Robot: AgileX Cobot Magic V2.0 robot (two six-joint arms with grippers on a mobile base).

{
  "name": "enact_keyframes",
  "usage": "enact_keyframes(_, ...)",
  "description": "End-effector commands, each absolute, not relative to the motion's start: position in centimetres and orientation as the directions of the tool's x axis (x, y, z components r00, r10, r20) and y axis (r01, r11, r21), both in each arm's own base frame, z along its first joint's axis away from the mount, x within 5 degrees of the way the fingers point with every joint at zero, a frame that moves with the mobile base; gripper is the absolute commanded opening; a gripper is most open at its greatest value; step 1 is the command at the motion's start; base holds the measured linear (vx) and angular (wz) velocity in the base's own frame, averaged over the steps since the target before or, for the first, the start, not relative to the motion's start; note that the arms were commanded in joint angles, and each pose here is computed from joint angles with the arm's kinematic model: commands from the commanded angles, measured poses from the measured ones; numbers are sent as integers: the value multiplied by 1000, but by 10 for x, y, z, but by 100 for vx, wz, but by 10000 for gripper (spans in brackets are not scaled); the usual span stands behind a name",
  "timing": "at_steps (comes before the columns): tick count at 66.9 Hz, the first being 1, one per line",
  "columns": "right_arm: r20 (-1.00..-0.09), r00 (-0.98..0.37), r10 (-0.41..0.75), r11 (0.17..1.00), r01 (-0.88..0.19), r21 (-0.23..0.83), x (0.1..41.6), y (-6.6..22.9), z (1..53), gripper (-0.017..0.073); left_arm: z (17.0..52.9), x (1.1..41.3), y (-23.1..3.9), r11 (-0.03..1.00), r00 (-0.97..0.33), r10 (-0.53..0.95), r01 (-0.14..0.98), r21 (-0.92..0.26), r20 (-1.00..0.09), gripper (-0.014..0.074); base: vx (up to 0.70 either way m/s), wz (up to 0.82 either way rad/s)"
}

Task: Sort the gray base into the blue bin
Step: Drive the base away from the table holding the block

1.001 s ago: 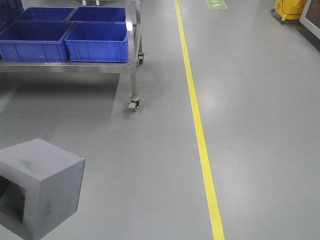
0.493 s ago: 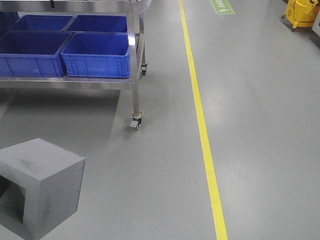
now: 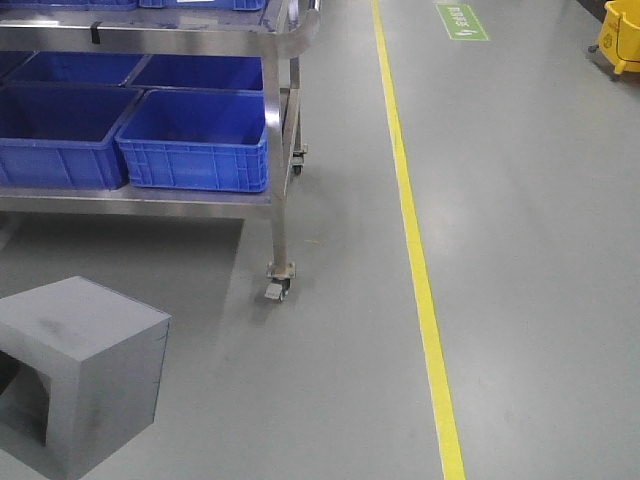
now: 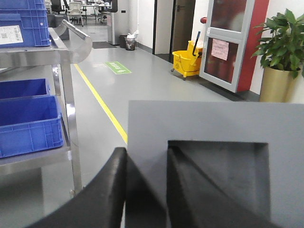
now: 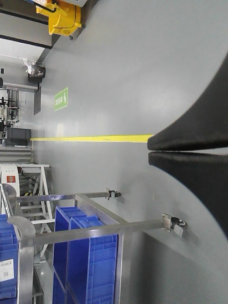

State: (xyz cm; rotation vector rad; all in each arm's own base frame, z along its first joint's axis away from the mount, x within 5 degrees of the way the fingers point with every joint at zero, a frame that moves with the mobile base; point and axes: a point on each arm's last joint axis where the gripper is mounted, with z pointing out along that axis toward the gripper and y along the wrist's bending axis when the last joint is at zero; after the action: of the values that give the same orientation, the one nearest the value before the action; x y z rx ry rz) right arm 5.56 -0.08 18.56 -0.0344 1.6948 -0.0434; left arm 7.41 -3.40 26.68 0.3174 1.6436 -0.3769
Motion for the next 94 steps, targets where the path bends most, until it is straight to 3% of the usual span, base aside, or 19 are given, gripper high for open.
enact_keyframes(1,-997,-52,-64,998,9,-64,56,-1,191,-5,284,72,-38,879,-12,-66,472,-63,-998,-7,41,1)
enact_keyframes(37,-997,-51,-64,998,9,-64,56,-1,191,-5,284,72,-38,879,-12,-66,472,-63,-998,-7,37,13)
enact_keyframes(94,-997,-51,-64,998,9,-64,56,-1,191,-5,284,72,-38,879,-12,-66,472,-63,-998,-7,26,86)
